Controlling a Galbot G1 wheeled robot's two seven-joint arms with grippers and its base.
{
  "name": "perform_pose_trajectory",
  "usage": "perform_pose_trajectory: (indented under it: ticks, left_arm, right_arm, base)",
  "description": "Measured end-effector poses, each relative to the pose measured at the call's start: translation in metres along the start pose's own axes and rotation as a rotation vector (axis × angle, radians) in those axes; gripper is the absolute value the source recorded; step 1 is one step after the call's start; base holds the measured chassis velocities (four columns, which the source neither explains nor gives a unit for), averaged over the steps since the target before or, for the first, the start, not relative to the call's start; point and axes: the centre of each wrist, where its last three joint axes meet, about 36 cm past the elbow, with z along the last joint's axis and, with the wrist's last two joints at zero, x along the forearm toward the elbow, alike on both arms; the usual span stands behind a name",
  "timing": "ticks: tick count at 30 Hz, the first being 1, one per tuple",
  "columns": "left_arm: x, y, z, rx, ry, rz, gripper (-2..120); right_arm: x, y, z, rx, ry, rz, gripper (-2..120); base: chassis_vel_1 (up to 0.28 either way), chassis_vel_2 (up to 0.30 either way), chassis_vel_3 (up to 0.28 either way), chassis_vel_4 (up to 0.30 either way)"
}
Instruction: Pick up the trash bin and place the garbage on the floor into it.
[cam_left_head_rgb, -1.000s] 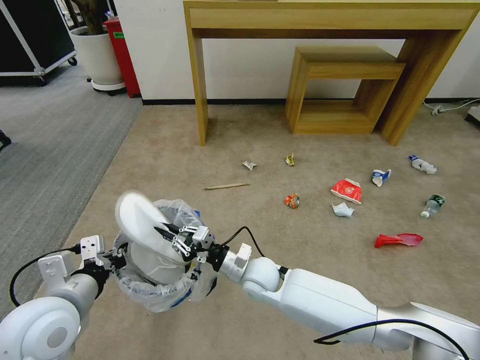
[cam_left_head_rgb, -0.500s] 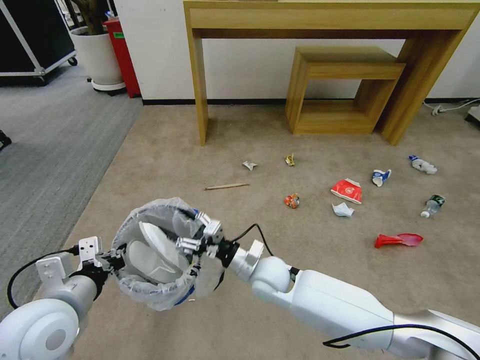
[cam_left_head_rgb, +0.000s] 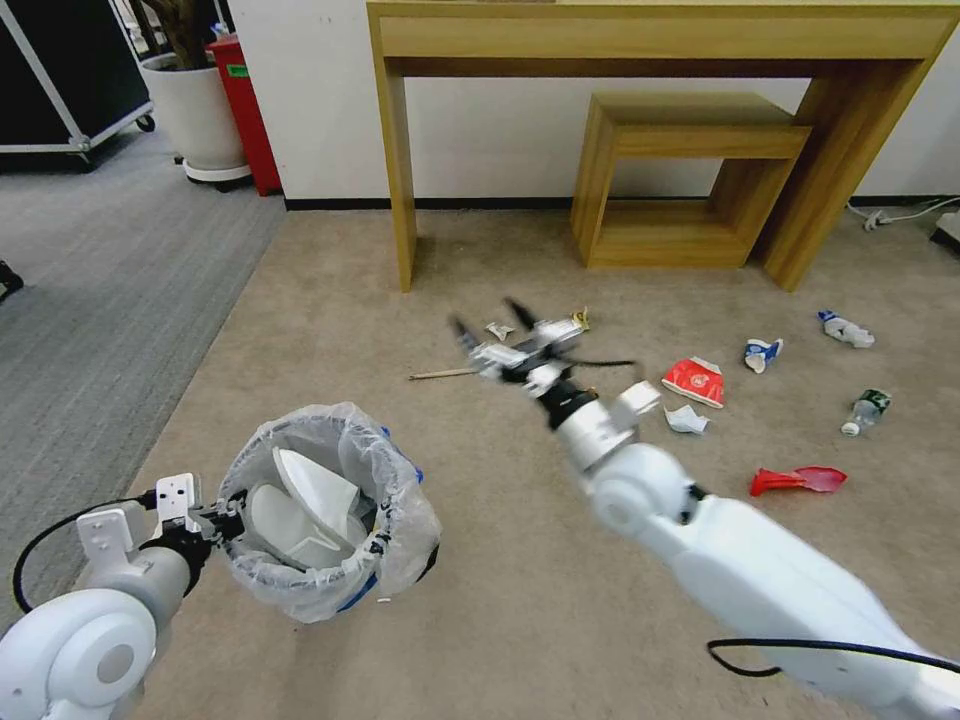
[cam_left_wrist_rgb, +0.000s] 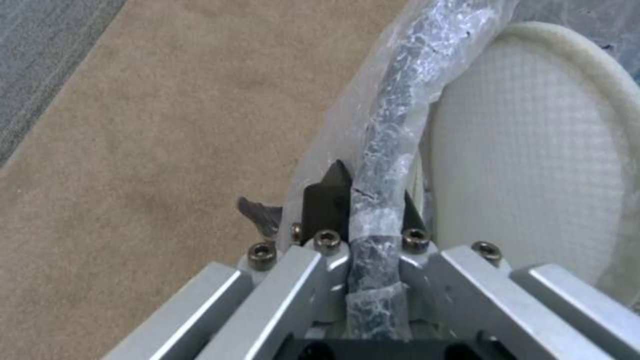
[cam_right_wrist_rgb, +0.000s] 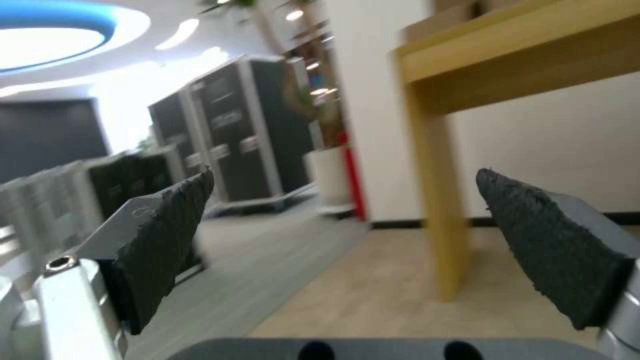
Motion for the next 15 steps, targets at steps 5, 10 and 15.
perform_pose_trajectory:
  ticks: [5, 10, 15]
  left_arm:
    - [-0.003, 0.002, 0.002, -0.013, -0.002, -0.002, 0]
    - [-0.004, 0.003, 0.002, -0.020, -0.009, -0.004, 0]
    - [-0.006, 0.004, 0.002, -0.027, -0.016, -0.001, 0]
  right_arm:
    - [0.023, -0.033, -0.045, 0.026, -0.036, 0.147, 100]
    - [0.049, -0.047, -0.072, 0.052, -0.055, 0.293, 100]
    - [0.078, -0.055, -0.076, 0.096, -0.055, 0.398, 100]
  base:
    - [0.000, 0.000, 0.000, 0.000]
    - [0.000, 0.000, 0.000, 0.000]
    - [0.000, 0.000, 0.000, 0.000]
